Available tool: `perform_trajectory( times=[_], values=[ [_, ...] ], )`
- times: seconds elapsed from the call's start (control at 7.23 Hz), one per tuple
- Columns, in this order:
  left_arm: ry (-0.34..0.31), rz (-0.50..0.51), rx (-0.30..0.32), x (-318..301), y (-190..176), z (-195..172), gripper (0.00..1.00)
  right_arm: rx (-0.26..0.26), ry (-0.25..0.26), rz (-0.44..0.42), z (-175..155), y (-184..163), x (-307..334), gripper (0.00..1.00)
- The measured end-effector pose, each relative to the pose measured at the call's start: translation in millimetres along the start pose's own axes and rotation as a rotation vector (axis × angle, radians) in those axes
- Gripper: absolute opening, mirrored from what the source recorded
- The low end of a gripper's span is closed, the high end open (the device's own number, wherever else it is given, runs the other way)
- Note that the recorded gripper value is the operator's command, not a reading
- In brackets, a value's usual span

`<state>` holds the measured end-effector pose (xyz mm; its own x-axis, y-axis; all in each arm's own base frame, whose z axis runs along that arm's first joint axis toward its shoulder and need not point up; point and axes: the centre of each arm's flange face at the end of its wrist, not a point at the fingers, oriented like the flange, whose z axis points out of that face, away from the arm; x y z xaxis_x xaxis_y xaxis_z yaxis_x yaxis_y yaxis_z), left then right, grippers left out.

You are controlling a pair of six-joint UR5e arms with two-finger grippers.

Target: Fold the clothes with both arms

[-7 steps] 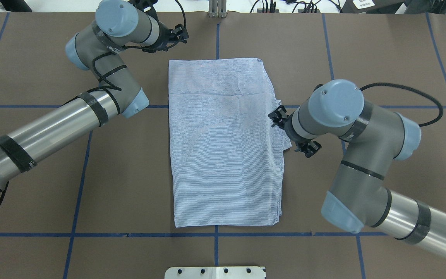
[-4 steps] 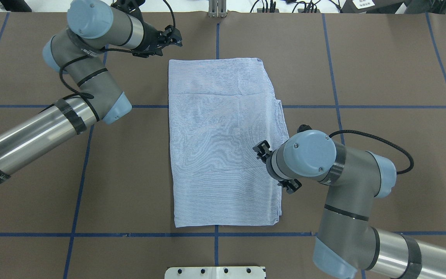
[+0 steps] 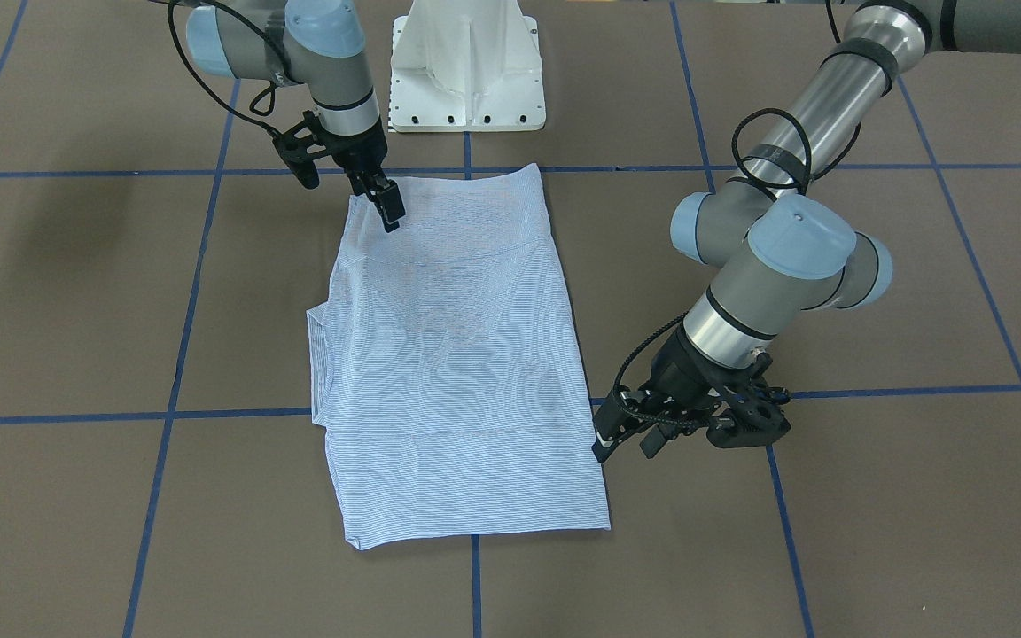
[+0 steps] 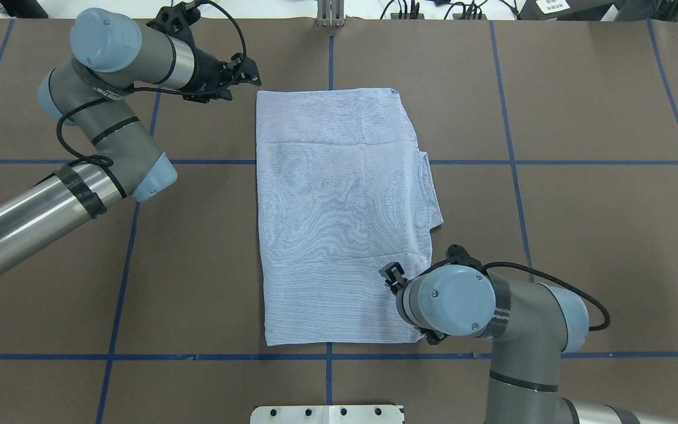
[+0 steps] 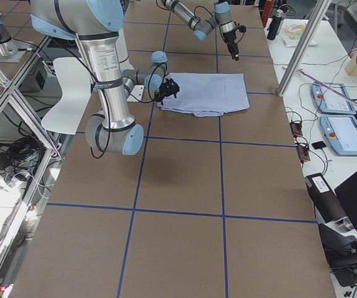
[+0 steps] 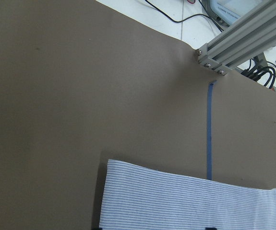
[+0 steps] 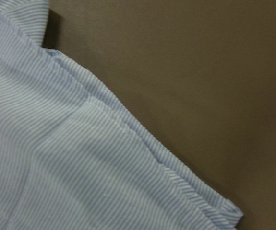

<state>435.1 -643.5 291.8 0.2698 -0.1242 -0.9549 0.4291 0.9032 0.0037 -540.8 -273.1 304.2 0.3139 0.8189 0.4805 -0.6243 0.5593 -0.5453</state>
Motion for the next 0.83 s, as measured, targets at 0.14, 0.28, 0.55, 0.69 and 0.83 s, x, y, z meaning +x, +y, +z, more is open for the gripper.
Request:
perform_trajectory(
  times=[0.14,0.28,0.55,0.69,0.83],
  values=[
    [0.000,-0.014,-0.001,0,1,0,0.77,-0.003,0.005,0.002,-4,-3,15,1.00],
    [0.000,-0.023,-0.001,0,1,0,0.77,-0.001,-0.007,0.030,-12,-8,23,1.00],
    [0.003,-0.029,-0.001,2,2,0,0.77,0.009,-0.069,0.115,-20,-4,23,1.00],
    [0.007,-0.029,0.000,4,2,-1,0.77,0.011,-0.095,0.140,-19,1,25,1.00],
    [0.012,-0.033,0.001,6,2,-3,0.77,0.005,-0.110,0.148,-15,7,29,1.00]
  ],
)
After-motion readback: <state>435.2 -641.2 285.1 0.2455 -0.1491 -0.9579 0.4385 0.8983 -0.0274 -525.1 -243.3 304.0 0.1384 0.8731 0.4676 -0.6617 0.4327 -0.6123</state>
